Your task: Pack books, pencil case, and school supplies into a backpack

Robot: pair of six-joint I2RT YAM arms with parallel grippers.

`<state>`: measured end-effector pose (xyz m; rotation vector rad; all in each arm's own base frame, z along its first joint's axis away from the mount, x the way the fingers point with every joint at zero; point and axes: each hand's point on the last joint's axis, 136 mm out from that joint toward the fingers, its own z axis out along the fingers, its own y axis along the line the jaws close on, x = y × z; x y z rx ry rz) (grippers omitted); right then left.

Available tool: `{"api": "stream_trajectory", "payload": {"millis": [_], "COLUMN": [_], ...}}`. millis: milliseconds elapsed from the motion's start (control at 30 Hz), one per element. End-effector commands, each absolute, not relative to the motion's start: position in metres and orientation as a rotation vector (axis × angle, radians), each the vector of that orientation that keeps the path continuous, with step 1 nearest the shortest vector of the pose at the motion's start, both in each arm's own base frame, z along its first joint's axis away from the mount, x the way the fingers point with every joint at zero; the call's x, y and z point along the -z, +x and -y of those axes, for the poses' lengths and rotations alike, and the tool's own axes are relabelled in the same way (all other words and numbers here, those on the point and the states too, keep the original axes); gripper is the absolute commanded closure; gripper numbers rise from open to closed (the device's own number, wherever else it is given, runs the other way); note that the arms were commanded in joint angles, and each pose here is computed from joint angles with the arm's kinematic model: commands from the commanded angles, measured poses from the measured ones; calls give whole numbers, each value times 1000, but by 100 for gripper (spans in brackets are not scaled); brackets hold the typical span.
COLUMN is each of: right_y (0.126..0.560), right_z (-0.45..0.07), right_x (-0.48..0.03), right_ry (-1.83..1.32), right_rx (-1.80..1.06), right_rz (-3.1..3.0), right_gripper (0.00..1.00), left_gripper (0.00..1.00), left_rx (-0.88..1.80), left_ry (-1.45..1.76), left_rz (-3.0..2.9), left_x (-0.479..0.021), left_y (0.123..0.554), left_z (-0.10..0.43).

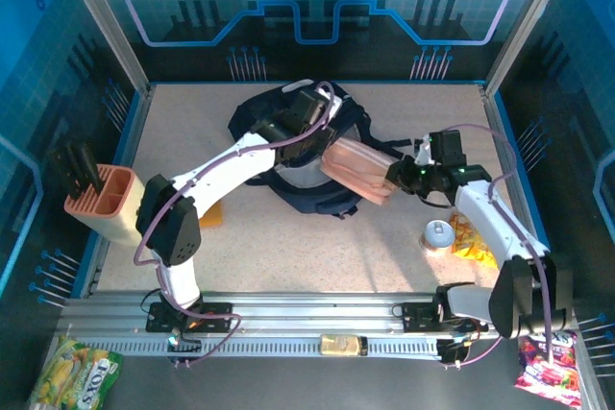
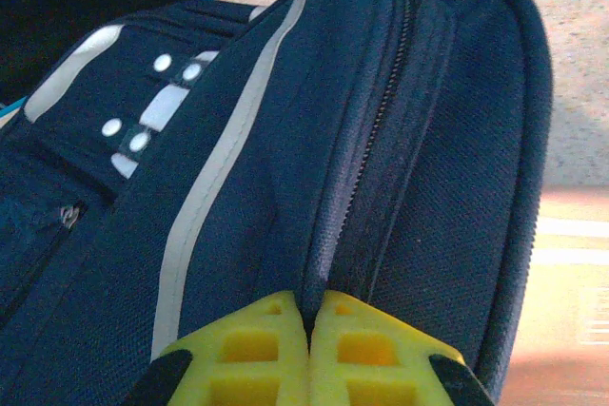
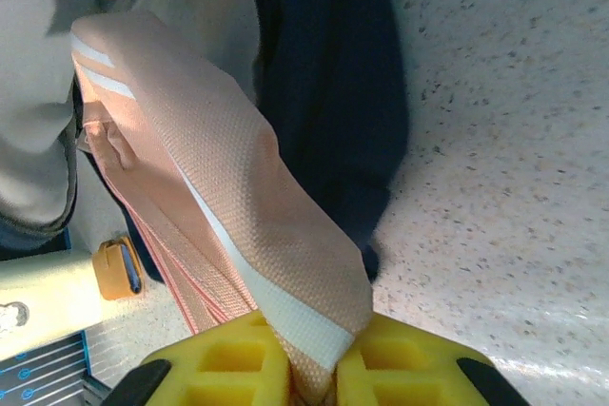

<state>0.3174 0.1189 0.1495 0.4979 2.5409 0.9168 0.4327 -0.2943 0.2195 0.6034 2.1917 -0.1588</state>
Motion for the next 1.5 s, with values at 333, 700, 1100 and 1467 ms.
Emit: {"api": "stream_trajectory", "payload": {"millis": [333,700,1100,1467], "right_y": [412,448,477,437], "right_z": [-179,-225,-263,-218], "right_x": [-157,-150,-134,-141], "right_ry": [746,827,771,618], "right_rx": [-1127,-1283,-1320,-1250], "right_rz": [-2361,-2196,-2169,-2192], "right_gripper": [83,81,80,42], "left_gripper": [100,100,100,100], "left_rx": [454,513,500,497], "left_ry": [591,530,462,433], "left_rz": [-1949,-1897,-1883,-1913], "left_x": [-310,-333,-332,-319], "left_y": [413,411,423,428], "left_z": [338,338,329,319]}}
